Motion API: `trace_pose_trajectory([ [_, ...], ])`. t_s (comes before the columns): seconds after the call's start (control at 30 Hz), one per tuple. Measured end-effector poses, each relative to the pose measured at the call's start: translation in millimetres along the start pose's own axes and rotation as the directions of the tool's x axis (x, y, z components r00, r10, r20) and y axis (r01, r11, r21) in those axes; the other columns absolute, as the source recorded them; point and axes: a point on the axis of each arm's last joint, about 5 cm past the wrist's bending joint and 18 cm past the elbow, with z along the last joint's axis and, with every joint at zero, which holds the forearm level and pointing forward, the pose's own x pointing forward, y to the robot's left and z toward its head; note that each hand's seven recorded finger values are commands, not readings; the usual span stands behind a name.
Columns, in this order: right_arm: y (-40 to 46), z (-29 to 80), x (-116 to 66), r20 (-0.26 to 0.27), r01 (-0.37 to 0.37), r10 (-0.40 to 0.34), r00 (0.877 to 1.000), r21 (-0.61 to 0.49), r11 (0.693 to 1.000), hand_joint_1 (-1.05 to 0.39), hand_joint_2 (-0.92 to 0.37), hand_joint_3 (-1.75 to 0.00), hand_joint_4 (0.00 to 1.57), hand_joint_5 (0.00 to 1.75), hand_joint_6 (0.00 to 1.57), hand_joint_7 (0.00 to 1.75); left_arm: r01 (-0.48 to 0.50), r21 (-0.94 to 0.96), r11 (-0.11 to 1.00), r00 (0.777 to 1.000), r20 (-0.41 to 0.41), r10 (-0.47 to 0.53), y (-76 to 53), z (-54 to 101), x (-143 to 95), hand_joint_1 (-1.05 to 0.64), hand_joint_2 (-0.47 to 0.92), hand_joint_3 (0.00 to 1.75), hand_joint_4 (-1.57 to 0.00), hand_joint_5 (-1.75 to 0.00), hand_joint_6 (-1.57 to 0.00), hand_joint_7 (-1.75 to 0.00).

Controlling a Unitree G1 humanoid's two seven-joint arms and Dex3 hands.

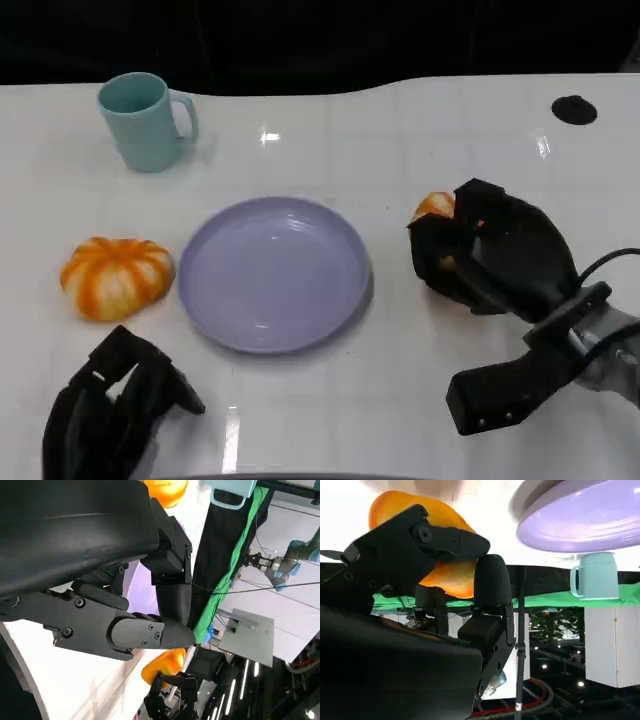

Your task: Grasp the bread from the table and place it into the plate.

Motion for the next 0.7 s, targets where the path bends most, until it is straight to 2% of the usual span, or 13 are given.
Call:
trace_pose_trajectory([
  [0.23,-1.3,1.2,1.9,0.016,0.039,-0.039,0.999,0.031,0.999,-0.22,-0.45,-1.17,0.91,1.75,0.67,1.75,0.0,0.0,1.0,1.0,0.0,0.0,0.0,-0.1,0,-0.59,0.92,0.23,-0.65,-1.75,-0.53,-1.51],
  [0.4,-8.1,3.8,16.0,0.05,0.074,-0.077,0.996,0.063,0.995,-0.23,-0.42,-1.27,0.89,1.75,0.63,1.75,0.0,0.0,1.0,1.0,-0.003,0.0,-0.1,-0.3,0,-0.58,0.92,0.25,-0.63,-1.75,-0.52,-1.5],
  [0.53,-13.7,13.6,35.7,0.102,0.043,-0.053,0.993,0.106,0.993,-0.2,-0.41,-1.22,0.87,1.75,0.63,1.75,0.002,0.005,1.0,1.0,-0.004,-0.002,-0.2,-0.4,0,-0.58,0.92,0.25,-0.63,-1.75,-0.51,-1.5],
  [0.6,-15.7,19.8,44.5,0.126,0.016,-0.033,0.991,0.135,0.991,-0.22,-0.45,-1.19,0.89,1.75,0.64,1.75,0.004,0.012,1.0,1.0,-0.004,-0.004,-0.3,-0.2,0,-0.58,0.92,0.26,-0.63,-1.75,-0.51,-1.5],
  [0.7,-17.4,31.0,57.3,0.171,-0.025,-0.004,0.985,0.169,0.985,-0.22,-0.46,-1.16,0.89,1.75,0.64,1.75,0.004,0.013,1.0,1.0,-0.004,-0.004,-0.2,-0.2,0,-0.58,0.92,0.25,-0.63,-1.75,-0.51,-1.5],
])
